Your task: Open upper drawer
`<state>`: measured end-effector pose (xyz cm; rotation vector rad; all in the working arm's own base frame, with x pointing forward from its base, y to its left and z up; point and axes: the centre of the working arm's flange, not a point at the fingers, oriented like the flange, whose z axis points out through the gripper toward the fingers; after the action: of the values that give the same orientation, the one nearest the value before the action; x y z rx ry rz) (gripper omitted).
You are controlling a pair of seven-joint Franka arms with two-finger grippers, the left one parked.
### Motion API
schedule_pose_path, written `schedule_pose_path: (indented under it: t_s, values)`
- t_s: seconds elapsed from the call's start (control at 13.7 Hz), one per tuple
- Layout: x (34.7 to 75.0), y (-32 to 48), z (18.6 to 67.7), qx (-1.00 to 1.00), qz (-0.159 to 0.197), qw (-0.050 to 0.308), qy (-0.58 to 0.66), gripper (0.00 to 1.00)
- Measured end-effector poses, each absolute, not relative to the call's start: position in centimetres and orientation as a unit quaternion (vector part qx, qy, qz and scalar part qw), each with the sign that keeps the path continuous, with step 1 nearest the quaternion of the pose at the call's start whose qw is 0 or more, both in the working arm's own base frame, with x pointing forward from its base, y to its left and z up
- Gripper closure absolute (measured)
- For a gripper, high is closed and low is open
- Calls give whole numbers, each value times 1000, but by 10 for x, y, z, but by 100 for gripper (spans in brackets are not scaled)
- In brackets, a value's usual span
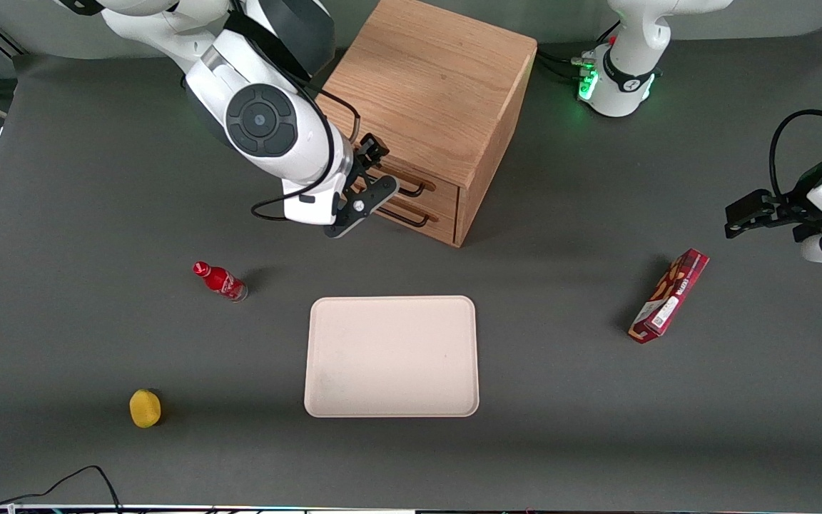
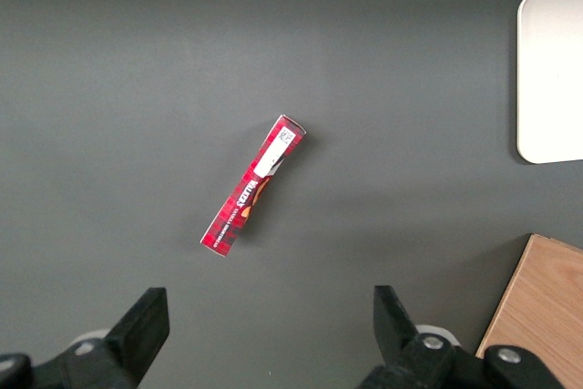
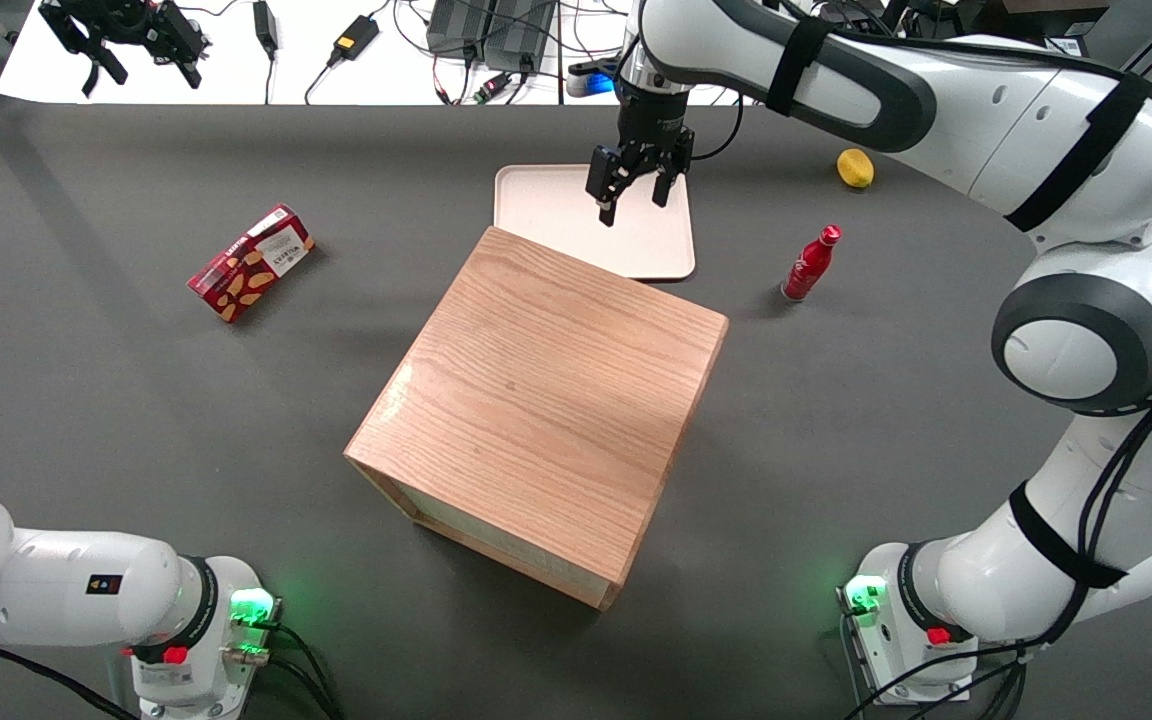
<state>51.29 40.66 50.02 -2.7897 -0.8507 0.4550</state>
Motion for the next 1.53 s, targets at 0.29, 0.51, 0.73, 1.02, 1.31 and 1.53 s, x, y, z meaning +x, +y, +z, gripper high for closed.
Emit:
schedule_pose_path:
  t_s: [0.29, 0.51, 0.73, 1.02, 1.31, 1.53]
  values:
    - [515, 405, 499, -941, 154, 95, -285, 0]
    - [518, 406, 494, -942, 152, 98, -283, 0]
    - [519, 406, 492, -942, 154, 98, -283, 0]
    - [520, 408, 491, -943, 144, 90, -285, 0]
    - [520, 413, 477, -941, 141, 65, -300, 0]
    - [522, 417, 462, -932, 146, 57, -326, 0]
